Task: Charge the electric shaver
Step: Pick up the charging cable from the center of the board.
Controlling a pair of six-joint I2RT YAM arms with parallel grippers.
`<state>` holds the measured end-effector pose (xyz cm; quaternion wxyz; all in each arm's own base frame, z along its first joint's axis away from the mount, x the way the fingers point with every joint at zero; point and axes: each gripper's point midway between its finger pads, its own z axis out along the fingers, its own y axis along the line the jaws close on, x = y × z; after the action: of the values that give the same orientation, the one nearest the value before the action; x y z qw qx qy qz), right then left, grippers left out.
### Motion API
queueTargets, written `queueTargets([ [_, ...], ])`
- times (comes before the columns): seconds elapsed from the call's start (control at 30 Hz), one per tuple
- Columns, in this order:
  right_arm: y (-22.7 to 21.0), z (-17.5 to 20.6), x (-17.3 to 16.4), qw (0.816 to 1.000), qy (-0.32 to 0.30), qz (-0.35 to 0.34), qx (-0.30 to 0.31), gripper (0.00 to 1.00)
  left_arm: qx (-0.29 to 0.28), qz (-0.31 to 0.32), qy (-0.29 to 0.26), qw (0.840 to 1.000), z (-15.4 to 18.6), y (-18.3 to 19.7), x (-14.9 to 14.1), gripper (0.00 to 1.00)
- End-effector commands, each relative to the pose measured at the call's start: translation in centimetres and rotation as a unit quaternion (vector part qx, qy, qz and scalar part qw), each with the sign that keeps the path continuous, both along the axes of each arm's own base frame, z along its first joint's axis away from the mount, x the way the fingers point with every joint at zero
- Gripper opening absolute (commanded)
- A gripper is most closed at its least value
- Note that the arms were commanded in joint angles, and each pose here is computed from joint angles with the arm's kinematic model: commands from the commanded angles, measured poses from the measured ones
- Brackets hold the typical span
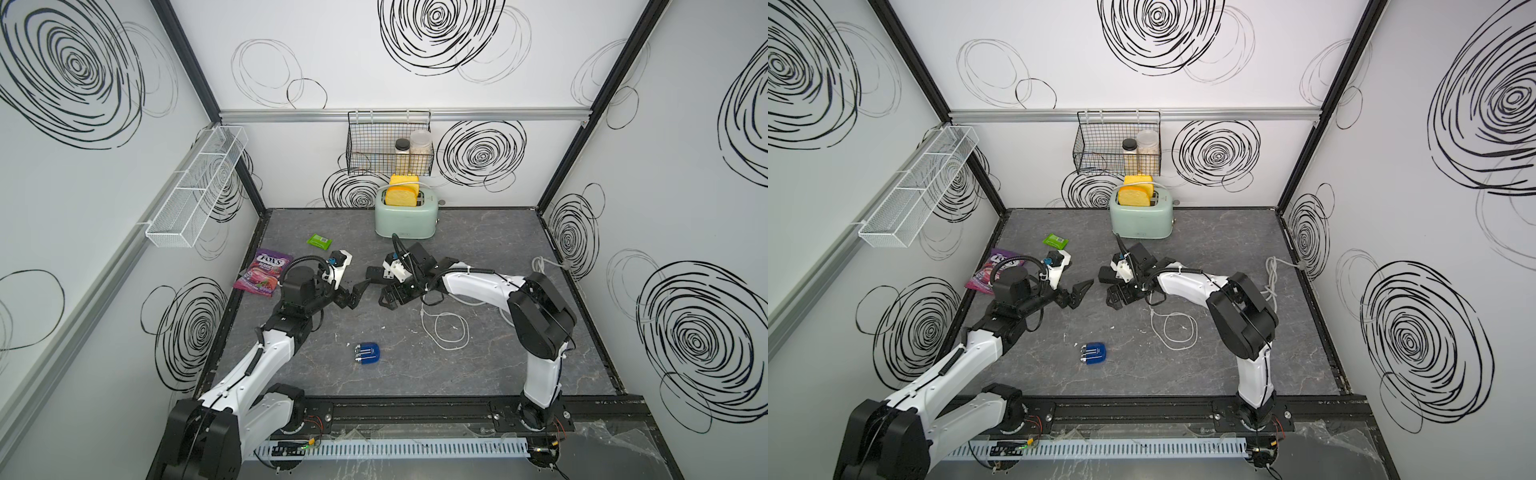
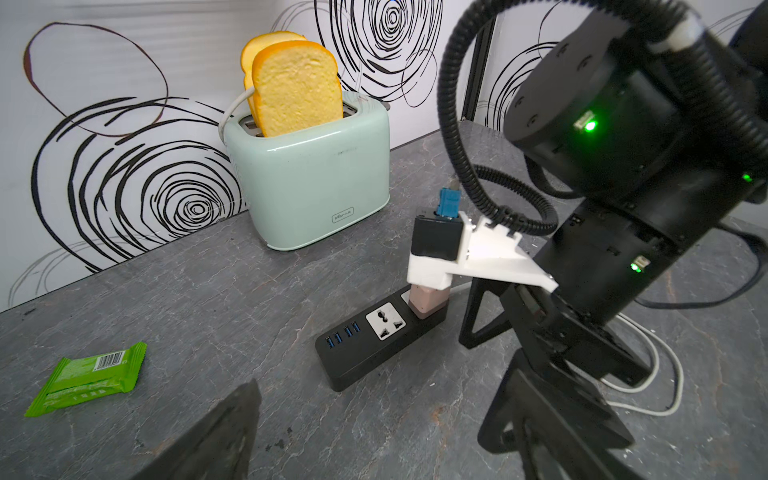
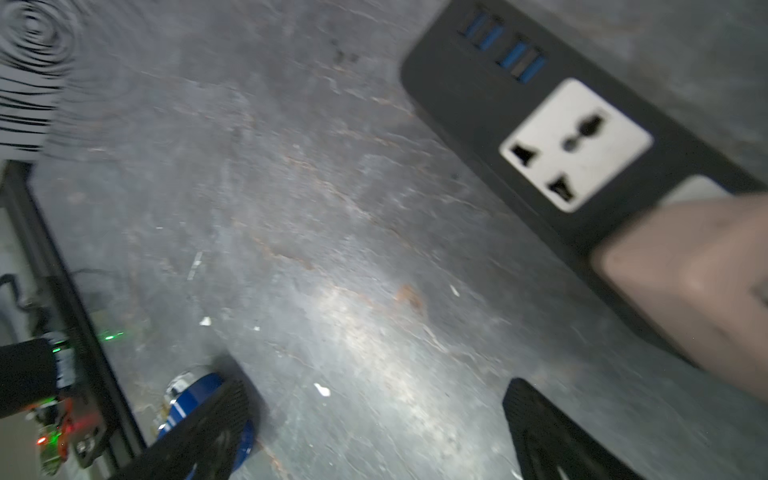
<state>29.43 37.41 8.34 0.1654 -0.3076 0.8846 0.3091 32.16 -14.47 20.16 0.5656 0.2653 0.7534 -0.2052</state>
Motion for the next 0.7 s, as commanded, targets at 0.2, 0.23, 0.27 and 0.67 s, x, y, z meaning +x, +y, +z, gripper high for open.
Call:
queueTargets([
  [0.2,4.9,12.2,-4.0,0.938,-0.064,0.178,0.29,0.98,-0.01,-0.007,-0.023,1.0,2.3,-0.3,-0.2,0.97],
  [0.23,4.9,12.9,-4.7,0.932,-0.061,0.194,0.301,0.98,-0.009,-0.006,-0.024,1.0,2.3,-0.3,-0.2,0.97],
  [0.27,4.8,13.3,-5.4,0.926,-0.058,0.208,0.311,0.98,-0.009,-0.006,-0.024,1.0,2.4,-0.3,-0.3,0.97],
  [0.67,-3.9,8.8,-9.1,0.979,-0.149,0.046,0.128,0.9,-0.025,0.012,-0.048,0.998,4.1,0.2,-0.5,0.97],
])
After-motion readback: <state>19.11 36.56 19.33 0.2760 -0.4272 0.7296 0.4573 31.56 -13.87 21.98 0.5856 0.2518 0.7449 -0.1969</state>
